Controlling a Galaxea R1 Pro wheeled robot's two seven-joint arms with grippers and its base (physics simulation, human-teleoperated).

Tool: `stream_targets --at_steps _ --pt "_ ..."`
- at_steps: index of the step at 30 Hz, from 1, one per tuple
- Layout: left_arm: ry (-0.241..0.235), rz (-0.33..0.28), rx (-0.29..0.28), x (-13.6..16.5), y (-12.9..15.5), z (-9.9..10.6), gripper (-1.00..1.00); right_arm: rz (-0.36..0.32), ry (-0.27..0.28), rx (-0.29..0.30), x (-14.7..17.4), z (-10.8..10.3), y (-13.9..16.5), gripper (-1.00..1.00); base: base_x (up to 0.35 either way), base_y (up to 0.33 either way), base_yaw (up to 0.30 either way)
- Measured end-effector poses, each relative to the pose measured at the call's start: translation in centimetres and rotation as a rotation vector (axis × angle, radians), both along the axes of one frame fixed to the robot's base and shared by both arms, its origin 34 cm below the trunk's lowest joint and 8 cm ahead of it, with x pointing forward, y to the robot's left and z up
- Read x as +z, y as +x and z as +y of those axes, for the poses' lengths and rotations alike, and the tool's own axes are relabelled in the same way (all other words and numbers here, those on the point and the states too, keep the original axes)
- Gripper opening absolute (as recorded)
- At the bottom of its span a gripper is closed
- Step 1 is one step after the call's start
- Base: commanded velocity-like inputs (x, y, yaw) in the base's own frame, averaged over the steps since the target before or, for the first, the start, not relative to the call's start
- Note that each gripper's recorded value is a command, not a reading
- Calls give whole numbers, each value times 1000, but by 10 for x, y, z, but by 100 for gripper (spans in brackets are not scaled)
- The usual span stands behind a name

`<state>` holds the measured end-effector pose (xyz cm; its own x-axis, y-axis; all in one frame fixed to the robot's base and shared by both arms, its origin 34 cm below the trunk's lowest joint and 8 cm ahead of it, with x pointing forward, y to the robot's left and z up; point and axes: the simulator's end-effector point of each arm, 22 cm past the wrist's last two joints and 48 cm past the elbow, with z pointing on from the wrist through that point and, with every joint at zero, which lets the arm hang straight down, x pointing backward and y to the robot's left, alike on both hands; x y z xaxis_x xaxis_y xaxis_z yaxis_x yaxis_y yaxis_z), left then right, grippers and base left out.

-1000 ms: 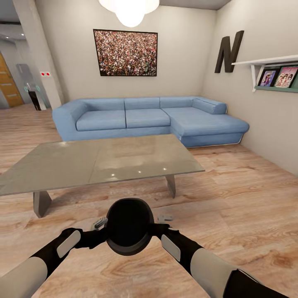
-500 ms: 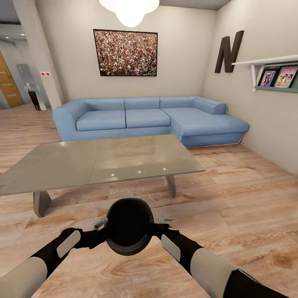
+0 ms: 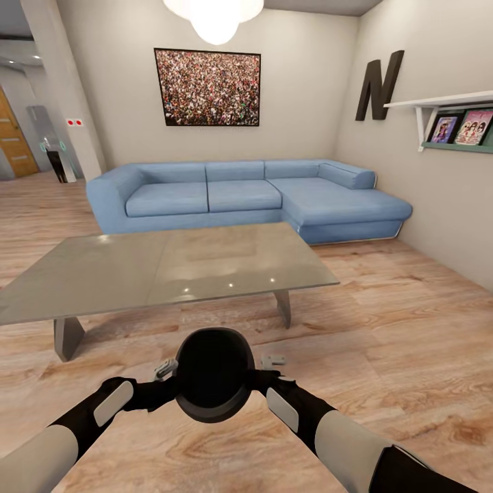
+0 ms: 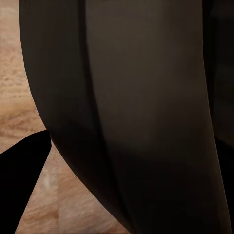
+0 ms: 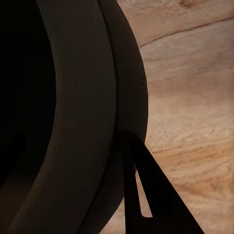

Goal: Place each of the two pumpkins and all three candles from the living room inside a cabinet in the living room (use any cabinet), then make sure every cabinet is closed, and position the cauldron so it is next to a table in the living room.

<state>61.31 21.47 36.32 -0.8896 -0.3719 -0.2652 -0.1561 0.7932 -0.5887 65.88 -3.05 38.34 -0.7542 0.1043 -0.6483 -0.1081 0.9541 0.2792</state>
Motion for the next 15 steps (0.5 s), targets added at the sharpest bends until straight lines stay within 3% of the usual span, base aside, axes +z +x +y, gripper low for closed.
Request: stream_targets --at_steps 15 --pt "1 -1 0 0 0 0 -100 -1 0 1 0 0 0 -100 135 0 0"
